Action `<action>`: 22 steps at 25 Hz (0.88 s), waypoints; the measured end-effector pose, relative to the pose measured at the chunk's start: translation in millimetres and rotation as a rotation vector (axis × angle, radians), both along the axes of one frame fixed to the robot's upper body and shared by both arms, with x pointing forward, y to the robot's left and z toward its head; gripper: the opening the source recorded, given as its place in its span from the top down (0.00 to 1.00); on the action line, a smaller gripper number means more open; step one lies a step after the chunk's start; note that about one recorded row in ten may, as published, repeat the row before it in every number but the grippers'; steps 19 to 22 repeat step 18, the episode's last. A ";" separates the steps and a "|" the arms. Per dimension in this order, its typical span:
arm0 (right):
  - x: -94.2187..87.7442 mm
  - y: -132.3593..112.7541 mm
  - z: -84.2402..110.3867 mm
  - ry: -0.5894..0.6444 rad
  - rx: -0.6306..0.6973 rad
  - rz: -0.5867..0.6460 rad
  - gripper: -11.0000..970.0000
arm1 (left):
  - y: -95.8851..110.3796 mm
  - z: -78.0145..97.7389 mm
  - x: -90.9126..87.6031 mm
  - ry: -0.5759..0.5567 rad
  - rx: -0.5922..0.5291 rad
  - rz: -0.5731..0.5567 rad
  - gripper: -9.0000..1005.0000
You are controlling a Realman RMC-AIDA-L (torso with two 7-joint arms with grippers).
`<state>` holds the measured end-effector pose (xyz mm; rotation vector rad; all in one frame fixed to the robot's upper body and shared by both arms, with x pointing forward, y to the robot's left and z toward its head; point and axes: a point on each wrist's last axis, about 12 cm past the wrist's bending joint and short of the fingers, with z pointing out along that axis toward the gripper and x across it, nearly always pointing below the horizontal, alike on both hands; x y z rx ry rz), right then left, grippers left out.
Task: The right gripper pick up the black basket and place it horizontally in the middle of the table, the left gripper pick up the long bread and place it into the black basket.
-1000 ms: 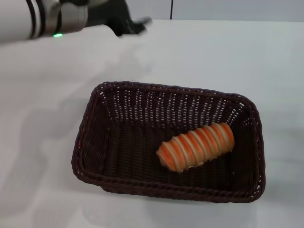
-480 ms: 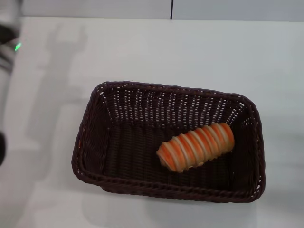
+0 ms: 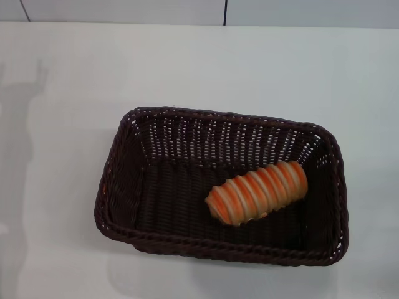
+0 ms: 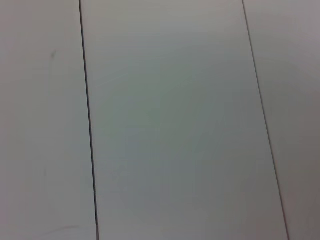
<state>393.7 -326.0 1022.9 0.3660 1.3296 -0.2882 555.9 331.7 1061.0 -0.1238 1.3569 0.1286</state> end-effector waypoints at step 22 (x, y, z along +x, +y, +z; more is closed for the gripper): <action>-0.2 -3.1 -1.7 0.001 -0.029 -0.004 0.15 | 9.3 -11.8 -15.7 0.038 0.044 0.038 0.20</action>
